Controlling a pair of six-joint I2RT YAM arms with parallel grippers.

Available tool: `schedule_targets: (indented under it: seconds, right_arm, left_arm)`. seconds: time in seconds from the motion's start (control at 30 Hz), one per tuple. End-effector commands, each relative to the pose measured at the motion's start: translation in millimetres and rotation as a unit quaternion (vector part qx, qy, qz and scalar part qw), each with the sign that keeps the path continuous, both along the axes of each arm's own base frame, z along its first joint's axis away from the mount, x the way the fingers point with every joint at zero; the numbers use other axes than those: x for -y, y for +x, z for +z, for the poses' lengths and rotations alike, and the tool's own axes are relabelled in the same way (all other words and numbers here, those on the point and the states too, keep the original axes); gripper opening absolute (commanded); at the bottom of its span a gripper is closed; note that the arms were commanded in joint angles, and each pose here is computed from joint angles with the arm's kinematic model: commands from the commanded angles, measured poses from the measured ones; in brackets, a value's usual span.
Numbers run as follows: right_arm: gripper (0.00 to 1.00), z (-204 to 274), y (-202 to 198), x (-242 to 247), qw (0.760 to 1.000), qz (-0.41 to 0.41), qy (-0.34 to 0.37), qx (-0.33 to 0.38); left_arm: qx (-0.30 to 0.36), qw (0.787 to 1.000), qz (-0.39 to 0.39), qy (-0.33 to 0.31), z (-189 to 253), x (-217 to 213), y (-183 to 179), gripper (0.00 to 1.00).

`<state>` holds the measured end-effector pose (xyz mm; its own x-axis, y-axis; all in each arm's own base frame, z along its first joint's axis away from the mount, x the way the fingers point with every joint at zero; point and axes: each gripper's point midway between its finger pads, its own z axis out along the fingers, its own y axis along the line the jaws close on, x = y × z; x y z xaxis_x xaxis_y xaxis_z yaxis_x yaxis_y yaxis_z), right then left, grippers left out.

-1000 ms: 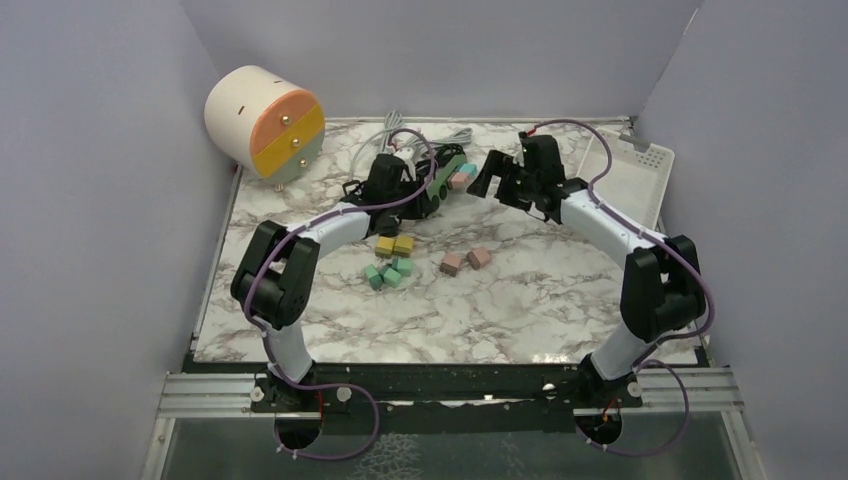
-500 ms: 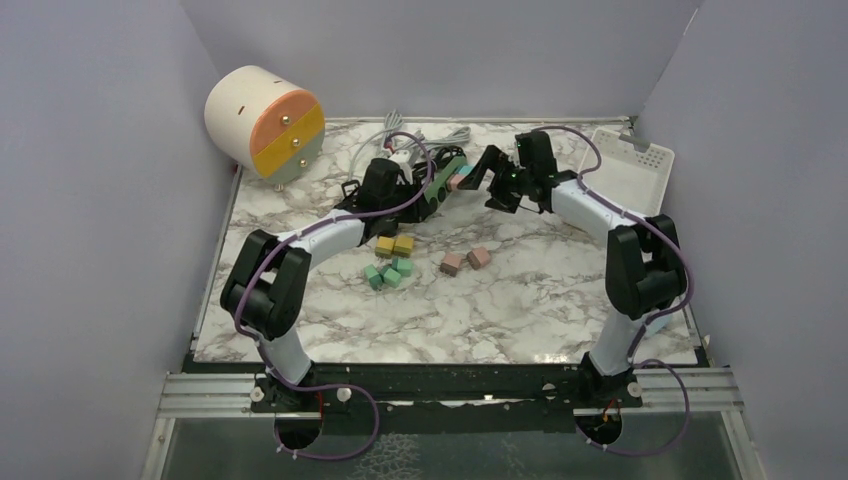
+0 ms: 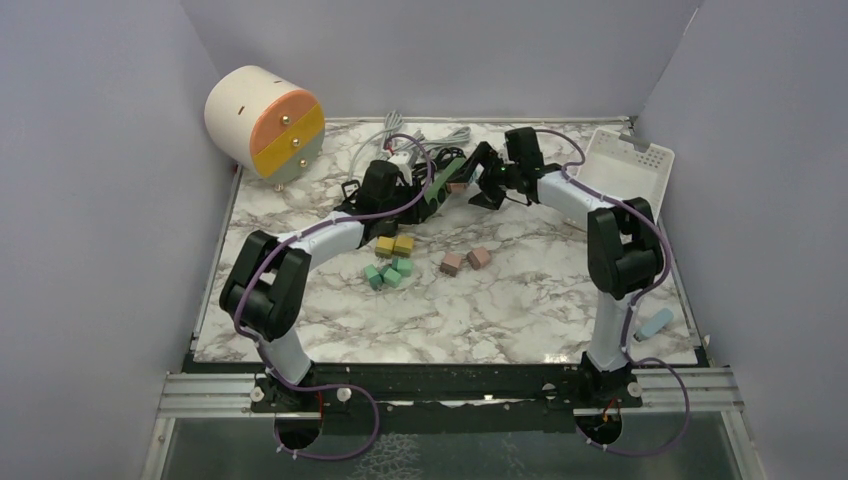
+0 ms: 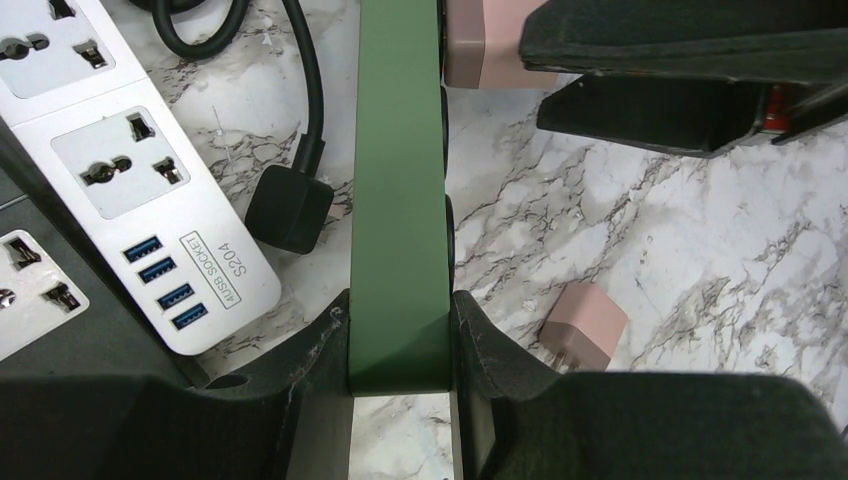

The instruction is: Pull the plug off the socket

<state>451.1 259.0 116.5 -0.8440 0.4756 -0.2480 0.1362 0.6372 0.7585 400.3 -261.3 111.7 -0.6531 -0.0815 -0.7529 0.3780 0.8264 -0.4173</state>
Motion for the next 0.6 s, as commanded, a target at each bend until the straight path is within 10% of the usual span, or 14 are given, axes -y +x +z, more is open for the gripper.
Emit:
schedule_targets:
  seconds: [0.0,0.2,0.5,0.57]
  right_arm:
    - [0.86,1.8,17.2,-8.8,0.999,-0.016,0.032,-0.007]
    - [0.71,-3.9,35.3,-10.8,0.998,-0.040,0.041,0.001]
    - [0.02,-11.8,45.5,-14.9,0.998,-0.038,0.043,0.003]
    - [0.01,-10.7,44.6,-16.4,0.999,-0.027,0.042,0.007]
  left_arm:
    - [0.098,0.994,0.007,-0.039,63.5,4.2,17.7,0.00]
    - [0.092,0.995,0.001,-0.041,58.7,6.9,13.2,0.00]
    - [0.093,0.995,-0.004,-0.042,55.9,9.1,12.7,0.00]
    - [0.091,0.995,-0.002,-0.038,53.9,9.1,13.7,0.00]
